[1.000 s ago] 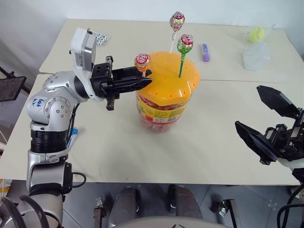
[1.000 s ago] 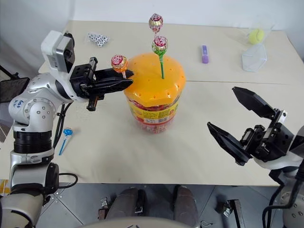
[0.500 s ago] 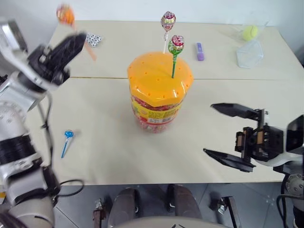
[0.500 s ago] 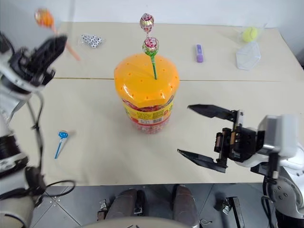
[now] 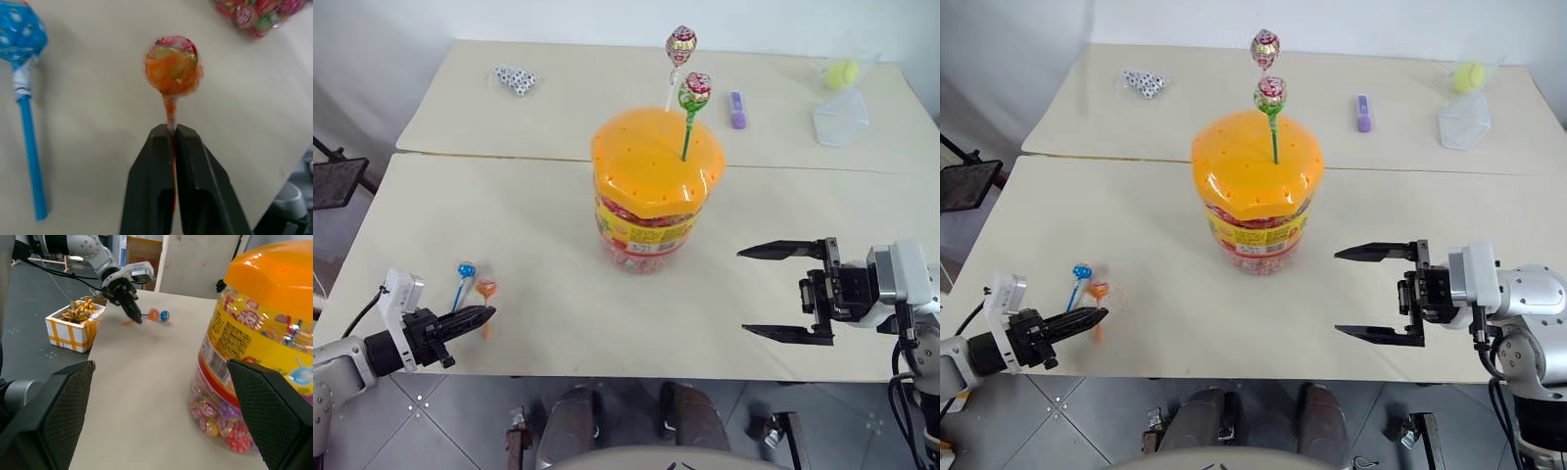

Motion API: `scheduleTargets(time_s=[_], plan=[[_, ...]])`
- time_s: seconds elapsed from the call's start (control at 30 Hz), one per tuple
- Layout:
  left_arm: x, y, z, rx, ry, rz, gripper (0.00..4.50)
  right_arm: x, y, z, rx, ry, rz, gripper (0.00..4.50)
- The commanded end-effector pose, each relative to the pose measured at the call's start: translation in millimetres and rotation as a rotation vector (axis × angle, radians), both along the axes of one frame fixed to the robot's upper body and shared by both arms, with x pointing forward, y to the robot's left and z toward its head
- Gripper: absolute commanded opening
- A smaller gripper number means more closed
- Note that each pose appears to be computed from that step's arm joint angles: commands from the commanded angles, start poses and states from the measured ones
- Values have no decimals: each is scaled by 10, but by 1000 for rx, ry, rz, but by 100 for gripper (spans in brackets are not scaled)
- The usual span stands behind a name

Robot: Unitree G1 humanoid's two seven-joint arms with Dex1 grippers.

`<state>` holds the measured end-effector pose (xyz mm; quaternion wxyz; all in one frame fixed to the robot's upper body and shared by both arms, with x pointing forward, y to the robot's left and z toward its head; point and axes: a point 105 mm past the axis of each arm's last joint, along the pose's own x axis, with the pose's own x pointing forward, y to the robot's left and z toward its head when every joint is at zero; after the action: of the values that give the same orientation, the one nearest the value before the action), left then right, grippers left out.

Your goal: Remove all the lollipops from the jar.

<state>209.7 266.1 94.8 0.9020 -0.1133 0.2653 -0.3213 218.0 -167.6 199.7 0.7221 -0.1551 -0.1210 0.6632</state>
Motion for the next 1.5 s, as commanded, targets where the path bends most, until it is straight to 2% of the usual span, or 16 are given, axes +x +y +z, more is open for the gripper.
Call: scheduleTargets(time_s=[0.03,0.17,0.2,0.27,0.47,0.53,0.6,0.8,0.93,1.27,1.3,1.4,1.5], plan=[[64,8,136,41,-123,-46,161,3,-11,145,47,-34,-29,450],[173,28,470,65,-363,-106,282,165,33,378,191,-6,-152,450],[179,3,630,21,-444,-117,317,256,40,467,234,10,-215,450],[127,-70,964,-107,-568,-165,374,288,139,656,319,14,-207,450],[270,-377,1634,-289,-813,-207,374,457,460,916,387,46,-230,450],[327,-502,1787,-327,-876,-225,413,521,582,1008,421,54,-233,450],[300,-654,1853,-371,-882,-302,447,564,708,1034,406,57,-234,450],[280,-768,1846,-372,-895,-397,447,686,895,1041,341,32,-250,450],[299,-667,1819,-372,-889,-375,450,680,925,1016,316,29,-238,361],[291,-673,1738,-387,-897,-409,450,630,871,1074,356,18,-189,18],[298,-677,1743,-387,-901,-415,450,600,827,1147,413,16,-160,3],[303,-702,1753,-382,-913,-443,450,511,648,1348,564,9,-94,3],[307,-755,1730,-352,-916,-490,450,546,336,1511,666,32,-141,3]])
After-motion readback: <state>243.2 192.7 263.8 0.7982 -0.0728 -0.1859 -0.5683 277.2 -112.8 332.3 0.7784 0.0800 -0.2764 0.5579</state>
